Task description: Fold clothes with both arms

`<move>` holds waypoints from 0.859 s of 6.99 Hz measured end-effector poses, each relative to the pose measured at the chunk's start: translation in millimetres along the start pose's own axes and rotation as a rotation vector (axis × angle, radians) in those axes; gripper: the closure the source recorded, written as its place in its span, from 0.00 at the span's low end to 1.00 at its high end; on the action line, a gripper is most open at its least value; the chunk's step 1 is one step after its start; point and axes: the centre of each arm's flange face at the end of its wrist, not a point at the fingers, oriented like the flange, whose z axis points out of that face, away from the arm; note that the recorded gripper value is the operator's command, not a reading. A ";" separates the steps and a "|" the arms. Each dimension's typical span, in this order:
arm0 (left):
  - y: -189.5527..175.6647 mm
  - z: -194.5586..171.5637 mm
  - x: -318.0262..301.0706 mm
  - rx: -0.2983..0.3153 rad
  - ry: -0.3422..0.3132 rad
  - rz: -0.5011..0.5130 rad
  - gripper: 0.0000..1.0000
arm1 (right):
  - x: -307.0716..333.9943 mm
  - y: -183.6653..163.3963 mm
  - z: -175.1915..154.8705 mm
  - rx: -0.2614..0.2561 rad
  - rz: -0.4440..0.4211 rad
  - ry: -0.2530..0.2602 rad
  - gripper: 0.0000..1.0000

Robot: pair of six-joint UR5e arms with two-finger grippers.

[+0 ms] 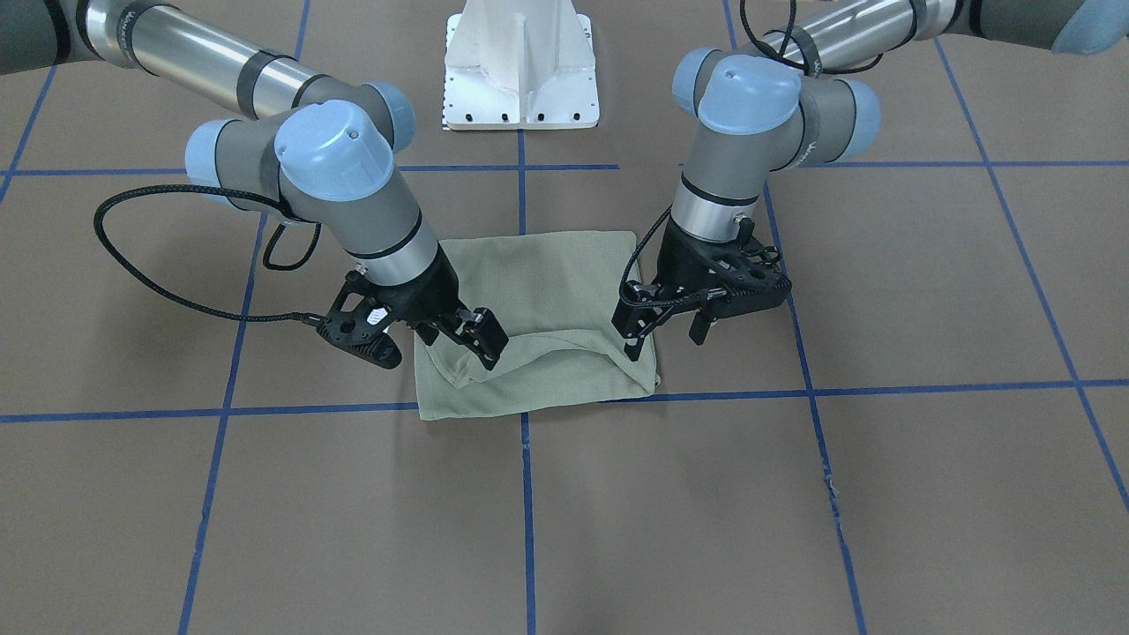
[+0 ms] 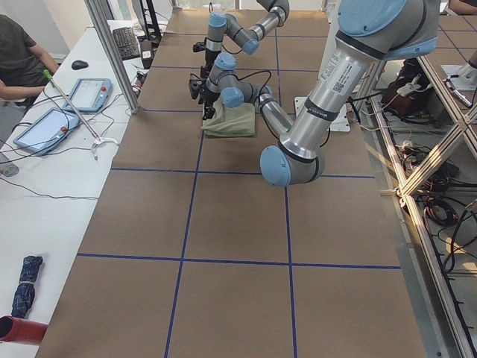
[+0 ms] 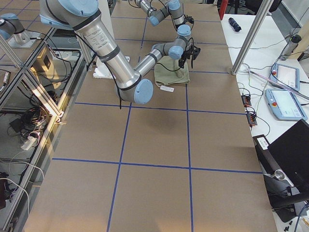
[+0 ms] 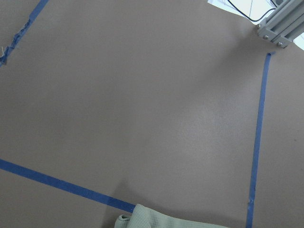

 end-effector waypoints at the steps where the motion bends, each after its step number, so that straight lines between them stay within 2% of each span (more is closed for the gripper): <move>1: -7.2 -10.9 -10.6 -0.021 0.000 0.041 0.00 | -0.9 6.3 -7.7 -0.028 -0.026 -0.006 0.00; 2: -17.8 -30.1 -30.5 -0.034 -0.007 0.101 0.00 | 2.5 10.9 -21.0 -0.047 -0.077 0.004 0.00; 3: -34.6 -53.4 -56.6 -0.043 -0.031 0.179 0.00 | 10.5 12.1 -42.5 -0.048 -0.161 0.052 0.00; 4: -59.4 -75.0 -83.6 -0.040 -0.078 0.263 0.00 | 25.4 2.2 -72.5 -0.037 -0.264 0.121 0.00; 6: -120.7 -108.2 -134.2 -0.025 -0.195 0.427 0.00 | 89.7 -63.1 -138.5 -0.004 -0.429 0.242 0.00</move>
